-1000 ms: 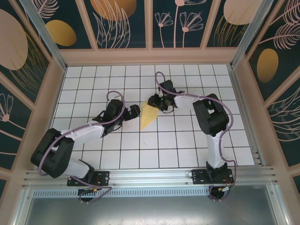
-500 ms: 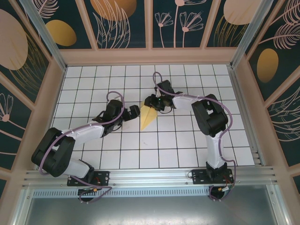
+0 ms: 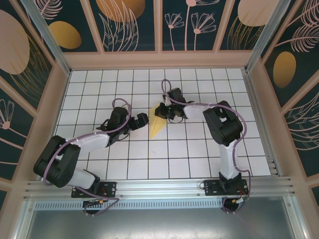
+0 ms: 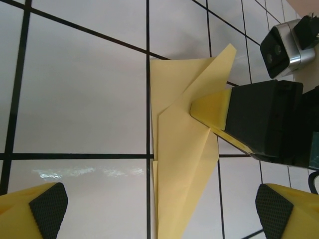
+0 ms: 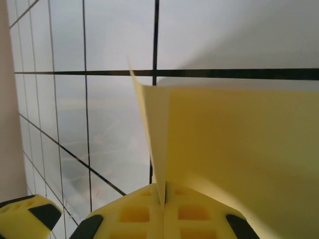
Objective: Fold a paper plane with a square sheet of paper (pick it up from the middle)
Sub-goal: Turn over the paper at the center of the table.
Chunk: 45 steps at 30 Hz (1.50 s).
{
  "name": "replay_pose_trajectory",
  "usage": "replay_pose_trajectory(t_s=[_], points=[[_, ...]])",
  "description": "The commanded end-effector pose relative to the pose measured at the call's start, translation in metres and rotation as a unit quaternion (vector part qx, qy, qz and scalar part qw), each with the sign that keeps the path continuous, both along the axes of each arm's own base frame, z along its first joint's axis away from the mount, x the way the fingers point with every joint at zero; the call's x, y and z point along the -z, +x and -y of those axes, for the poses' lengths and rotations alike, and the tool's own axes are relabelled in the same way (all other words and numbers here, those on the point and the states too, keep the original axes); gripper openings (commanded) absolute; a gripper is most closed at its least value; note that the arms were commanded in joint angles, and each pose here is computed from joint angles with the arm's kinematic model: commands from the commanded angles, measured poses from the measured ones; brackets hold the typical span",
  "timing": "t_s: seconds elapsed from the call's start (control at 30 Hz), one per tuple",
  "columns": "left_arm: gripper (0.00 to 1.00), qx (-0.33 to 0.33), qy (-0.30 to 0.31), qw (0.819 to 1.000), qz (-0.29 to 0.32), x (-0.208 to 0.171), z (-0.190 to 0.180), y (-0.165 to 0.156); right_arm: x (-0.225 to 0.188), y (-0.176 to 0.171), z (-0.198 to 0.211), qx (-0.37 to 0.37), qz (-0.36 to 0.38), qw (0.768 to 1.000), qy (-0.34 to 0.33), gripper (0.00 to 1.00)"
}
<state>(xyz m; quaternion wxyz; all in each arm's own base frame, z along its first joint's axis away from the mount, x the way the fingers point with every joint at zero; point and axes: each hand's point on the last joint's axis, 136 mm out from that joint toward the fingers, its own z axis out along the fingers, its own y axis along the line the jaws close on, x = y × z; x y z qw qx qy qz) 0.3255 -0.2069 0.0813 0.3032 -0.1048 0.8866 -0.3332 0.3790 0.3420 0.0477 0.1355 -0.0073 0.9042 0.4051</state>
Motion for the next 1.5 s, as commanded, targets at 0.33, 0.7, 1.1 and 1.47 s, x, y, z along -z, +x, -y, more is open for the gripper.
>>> replay_pose_trajectory(t_s=[0.33,0.7,1.1,1.47], points=[[0.99,0.143,-0.214,0.964,0.075,-0.089,0.048,-0.026,-0.150,-0.008,0.003,-0.042,0.111,0.974,0.195,0.00],[0.99,0.142,-0.246,0.955,0.088,-0.105,0.052,-0.023,-0.196,-0.021,-0.004,-0.068,0.102,0.954,0.275,0.00],[0.73,0.121,-0.270,0.949,0.106,-0.121,0.053,-0.009,-0.205,-0.032,-0.009,-0.083,0.074,0.944,0.312,0.00],[0.33,0.121,-0.273,0.946,0.124,-0.127,0.052,-0.007,-0.191,-0.031,-0.008,-0.078,0.059,0.949,0.301,0.00]])
